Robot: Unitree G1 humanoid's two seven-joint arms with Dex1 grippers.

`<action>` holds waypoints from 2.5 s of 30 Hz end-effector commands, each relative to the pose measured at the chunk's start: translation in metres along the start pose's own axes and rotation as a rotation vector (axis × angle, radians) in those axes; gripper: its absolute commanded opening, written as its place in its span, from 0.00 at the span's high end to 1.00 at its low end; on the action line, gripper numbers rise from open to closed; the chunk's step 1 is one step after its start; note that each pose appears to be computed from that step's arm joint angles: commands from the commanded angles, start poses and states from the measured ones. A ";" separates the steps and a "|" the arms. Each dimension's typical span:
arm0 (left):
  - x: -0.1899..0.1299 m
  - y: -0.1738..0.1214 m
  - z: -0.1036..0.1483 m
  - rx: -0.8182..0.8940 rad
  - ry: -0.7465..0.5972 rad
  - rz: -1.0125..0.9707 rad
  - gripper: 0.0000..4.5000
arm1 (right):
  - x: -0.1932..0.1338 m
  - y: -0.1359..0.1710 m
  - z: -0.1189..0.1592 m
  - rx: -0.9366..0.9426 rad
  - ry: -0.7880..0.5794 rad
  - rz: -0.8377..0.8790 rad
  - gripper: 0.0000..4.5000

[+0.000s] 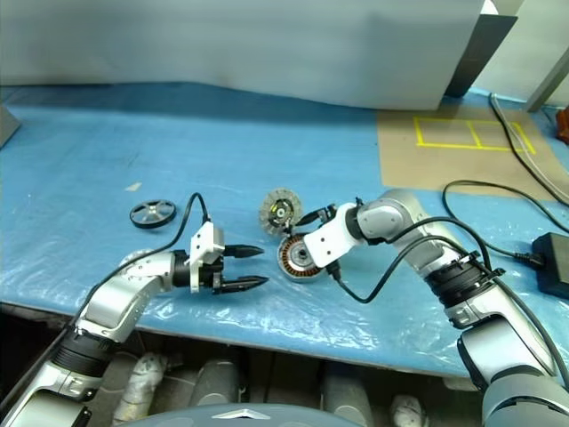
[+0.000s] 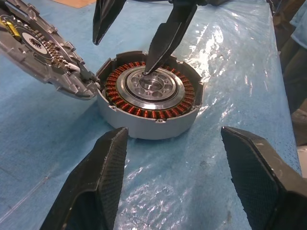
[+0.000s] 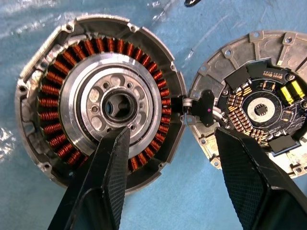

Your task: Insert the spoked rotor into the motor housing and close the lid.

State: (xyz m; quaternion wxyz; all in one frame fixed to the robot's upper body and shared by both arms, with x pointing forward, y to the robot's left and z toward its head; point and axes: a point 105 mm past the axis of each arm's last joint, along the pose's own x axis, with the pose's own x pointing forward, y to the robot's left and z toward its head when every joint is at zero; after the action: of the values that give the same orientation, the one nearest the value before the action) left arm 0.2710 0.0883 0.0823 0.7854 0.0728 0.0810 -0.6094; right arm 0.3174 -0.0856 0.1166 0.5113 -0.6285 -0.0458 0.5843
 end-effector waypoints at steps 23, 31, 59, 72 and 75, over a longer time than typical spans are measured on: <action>-0.002 -0.002 0.007 0.034 -0.016 0.003 0.27 | 0.002 -0.005 0.028 -0.191 -0.071 0.029 0.35; -0.003 -0.002 0.007 0.032 -0.015 0.007 0.27 | 0.008 -0.003 0.021 -0.220 -0.047 0.039 0.35; -0.002 0.000 0.008 0.036 -0.016 0.005 0.27 | 0.008 0.009 0.012 -0.249 -0.003 0.096 0.99; -0.002 0.000 0.009 0.036 -0.021 -0.002 0.27 | -0.012 -0.019 0.025 -0.134 -0.058 0.010 0.99; -0.002 -0.001 0.010 0.037 -0.022 -0.003 0.27 | -0.013 -0.017 0.026 -0.099 -0.070 0.013 0.99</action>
State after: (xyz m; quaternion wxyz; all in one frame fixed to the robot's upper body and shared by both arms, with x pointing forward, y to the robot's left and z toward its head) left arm 0.2699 0.0889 0.0815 0.7856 0.0721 0.0823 -0.6090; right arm 0.3040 -0.0738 0.1256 0.4663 -0.6337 -0.0640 0.6140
